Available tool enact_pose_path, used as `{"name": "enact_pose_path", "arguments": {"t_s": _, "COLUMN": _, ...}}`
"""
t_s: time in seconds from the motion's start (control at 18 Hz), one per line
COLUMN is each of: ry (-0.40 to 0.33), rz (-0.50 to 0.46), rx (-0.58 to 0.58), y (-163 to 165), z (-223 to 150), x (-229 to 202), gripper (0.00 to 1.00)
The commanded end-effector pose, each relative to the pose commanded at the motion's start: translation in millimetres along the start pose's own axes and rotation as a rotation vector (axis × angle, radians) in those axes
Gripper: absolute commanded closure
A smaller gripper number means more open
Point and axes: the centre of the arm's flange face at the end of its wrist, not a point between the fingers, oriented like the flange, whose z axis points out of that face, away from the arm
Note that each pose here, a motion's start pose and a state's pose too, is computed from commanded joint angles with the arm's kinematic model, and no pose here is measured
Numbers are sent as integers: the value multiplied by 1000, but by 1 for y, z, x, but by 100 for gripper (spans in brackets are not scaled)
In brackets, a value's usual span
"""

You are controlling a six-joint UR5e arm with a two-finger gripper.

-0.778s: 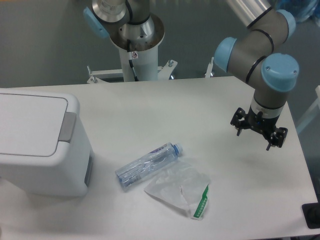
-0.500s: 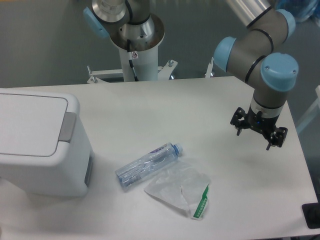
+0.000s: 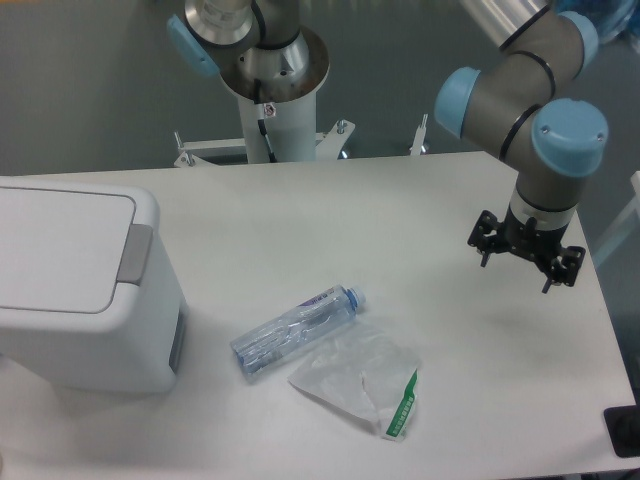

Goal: Open the trash can

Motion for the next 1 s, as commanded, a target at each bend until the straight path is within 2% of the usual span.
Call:
{"name": "enact_pose_path", "arguments": {"t_s": 0.11, "ry": 35, "rz": -26, "rx": -13, "y": -15, "z": -4, "x": 6, "gripper": 0}}
{"name": "enact_pose_path", "arguments": {"t_s": 0.39, "ry": 62, "rz": -102, "rx": -7, "y": -69, "z": -6, "x": 35, "gripper": 0}}
{"name": "enact_pose_path", "arguments": {"t_s": 0.5, "ry": 76, "rz": -167, "rx": 42, "y": -86, "z": -13, "x": 43, "gripper": 0}}
{"name": "enact_pose_path", "arguments": {"t_s": 0.61, "ry": 120, "rz": -220, "rx": 116, "y": -96, "z": -21, "x": 49, "gripper": 0}}
{"name": "enact_pose_path", "arguments": {"t_s": 0.83, "ry": 140, "rz": -191, "rx": 148, "y": -124, "z": -27, "x": 75, "gripper": 0}}
{"name": "enact_pose_path", "arguments": {"t_s": 1.0, "ry": 152, "rz": -192, "rx": 188, "y": -141, "z": -47, "x": 101, "gripper": 0}}
